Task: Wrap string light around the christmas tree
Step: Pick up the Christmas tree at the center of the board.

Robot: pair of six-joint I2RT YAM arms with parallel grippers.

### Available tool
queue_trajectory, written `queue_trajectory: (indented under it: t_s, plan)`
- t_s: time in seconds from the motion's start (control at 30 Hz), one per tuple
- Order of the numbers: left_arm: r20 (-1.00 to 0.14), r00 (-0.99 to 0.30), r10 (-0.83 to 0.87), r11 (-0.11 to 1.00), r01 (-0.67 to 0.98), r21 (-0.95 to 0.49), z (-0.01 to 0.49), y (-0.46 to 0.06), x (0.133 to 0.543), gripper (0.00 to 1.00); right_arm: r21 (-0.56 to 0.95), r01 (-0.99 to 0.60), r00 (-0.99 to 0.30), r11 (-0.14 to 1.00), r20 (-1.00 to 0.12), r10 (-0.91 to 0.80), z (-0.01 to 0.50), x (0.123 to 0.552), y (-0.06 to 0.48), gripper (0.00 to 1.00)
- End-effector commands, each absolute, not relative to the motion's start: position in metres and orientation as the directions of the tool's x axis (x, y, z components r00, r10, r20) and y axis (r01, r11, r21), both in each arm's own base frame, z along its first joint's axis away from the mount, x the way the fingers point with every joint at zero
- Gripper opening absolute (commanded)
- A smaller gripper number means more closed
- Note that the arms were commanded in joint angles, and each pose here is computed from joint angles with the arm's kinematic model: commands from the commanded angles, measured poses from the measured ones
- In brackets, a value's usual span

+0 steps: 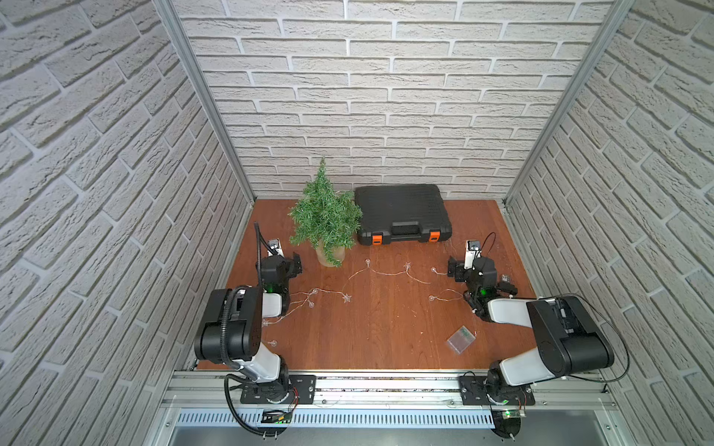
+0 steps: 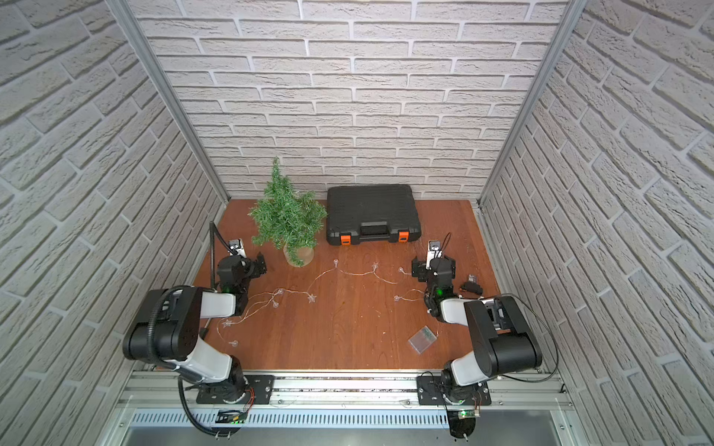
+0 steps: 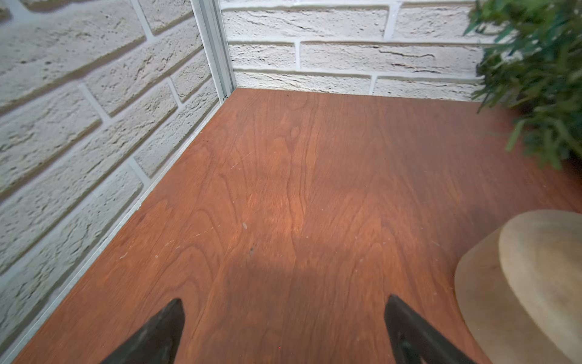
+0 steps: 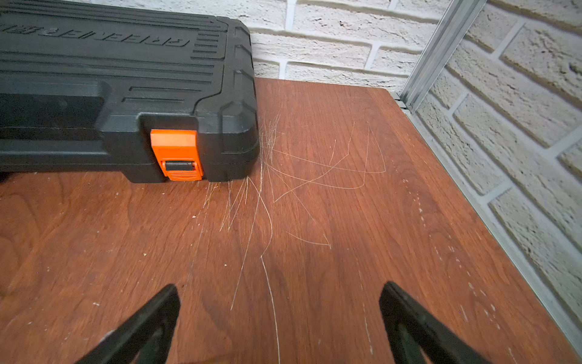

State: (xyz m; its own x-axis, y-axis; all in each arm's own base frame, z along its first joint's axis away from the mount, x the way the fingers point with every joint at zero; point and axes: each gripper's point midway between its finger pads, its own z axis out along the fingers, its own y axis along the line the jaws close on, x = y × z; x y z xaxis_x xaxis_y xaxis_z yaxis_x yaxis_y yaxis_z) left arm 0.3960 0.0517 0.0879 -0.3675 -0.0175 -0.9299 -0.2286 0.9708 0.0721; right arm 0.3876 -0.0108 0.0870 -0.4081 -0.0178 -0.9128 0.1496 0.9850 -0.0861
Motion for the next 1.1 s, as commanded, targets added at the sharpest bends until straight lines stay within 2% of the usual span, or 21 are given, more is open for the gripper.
queue_trajectory:
  t_s: [0.0,0.93,1.0,1.07]
  plan:
    - [-0.938,-0.346,-0.005,0.971,-0.228,0.079,0.094,0.053,0.394,0.98,-0.076,0.159,-0.375,0.984,-0.927,-0.011,0.097,0.388,-0.012,1.00]
    - [-0.938,-0.346,-0.005,0.971,-0.227,0.079,0.094,0.053,0.394,0.98,-0.075,0.159,-0.370,0.985,-0.929,-0.011,0.098,0.386,-0.012,1.00]
    - [-0.939,-0.345,-0.002,0.971,-0.226,0.081,0.103,0.053,0.395,0.98,-0.082,0.163,-0.349,0.983,-0.937,-0.020,0.112,0.391,-0.013,0.99]
    - [-0.924,-0.383,-0.009,0.967,-0.240,0.090,0.117,0.056,0.397,0.98,-0.092,0.183,-0.446,0.979,-0.895,-0.001,0.127,0.394,-0.016,0.99]
